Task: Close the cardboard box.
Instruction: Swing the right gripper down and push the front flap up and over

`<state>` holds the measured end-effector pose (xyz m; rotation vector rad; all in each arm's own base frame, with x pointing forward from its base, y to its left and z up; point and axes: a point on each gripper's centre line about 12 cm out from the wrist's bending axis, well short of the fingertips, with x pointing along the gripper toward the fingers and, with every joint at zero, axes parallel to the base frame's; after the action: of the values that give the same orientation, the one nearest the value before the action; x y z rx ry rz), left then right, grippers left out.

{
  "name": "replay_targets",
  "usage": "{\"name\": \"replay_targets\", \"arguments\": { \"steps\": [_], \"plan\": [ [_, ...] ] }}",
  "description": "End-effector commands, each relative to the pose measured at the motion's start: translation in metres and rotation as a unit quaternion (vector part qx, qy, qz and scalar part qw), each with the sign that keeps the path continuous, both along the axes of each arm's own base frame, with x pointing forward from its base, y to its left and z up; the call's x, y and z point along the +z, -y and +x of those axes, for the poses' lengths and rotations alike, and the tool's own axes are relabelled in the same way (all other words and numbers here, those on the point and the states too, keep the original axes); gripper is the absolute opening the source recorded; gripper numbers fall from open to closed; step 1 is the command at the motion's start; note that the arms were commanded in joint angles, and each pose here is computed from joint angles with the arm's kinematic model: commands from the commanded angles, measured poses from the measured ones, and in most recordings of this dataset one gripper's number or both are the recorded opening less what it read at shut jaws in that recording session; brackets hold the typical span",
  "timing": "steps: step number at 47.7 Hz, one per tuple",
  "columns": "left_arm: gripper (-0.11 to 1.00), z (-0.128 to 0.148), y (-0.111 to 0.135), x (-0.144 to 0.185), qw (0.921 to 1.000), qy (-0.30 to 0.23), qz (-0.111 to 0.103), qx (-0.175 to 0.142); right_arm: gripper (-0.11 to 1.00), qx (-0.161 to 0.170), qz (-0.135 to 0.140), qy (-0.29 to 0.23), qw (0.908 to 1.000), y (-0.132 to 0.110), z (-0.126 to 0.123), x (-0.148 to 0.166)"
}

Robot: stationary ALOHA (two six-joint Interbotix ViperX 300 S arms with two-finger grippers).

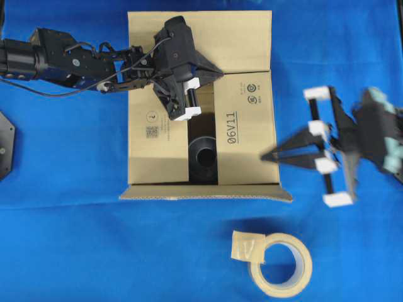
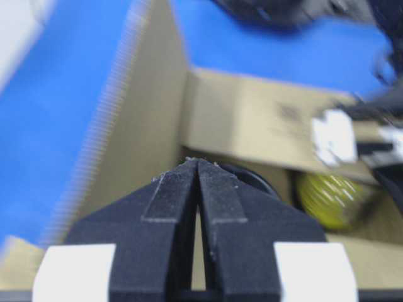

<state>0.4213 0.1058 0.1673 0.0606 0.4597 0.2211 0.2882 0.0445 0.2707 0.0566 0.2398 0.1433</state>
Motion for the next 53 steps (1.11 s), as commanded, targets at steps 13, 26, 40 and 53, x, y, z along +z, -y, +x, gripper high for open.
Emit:
{"name": "replay_targets", "arguments": {
  "steps": [13, 26, 40, 53],
  "plan": [
    [0.00, 0.001, 0.001, 0.010, 0.9998, 0.017, 0.004, -0.001, 0.00, 0.112, 0.012, 0.042, 0.9927, -0.061, -0.022, 0.013],
    [0.00, 0.001, 0.000, 0.010, 0.9998, 0.017, 0.004, 0.000, 0.00, 0.137, -0.008, -0.035, 0.9900, -0.082, -0.011, -0.035],
    [0.00, 0.000, 0.003, 0.009, 0.9999, 0.016, 0.003, -0.002, 0.00, 0.130, -0.012, -0.053, 0.9900, -0.081, -0.005, -0.052],
    [0.00, 0.000, 0.004, 0.010, 0.9999, 0.016, 0.003, -0.004, 0.00, 0.082, -0.009, -0.030, 0.9962, -0.051, 0.004, -0.041]
  ]
}}
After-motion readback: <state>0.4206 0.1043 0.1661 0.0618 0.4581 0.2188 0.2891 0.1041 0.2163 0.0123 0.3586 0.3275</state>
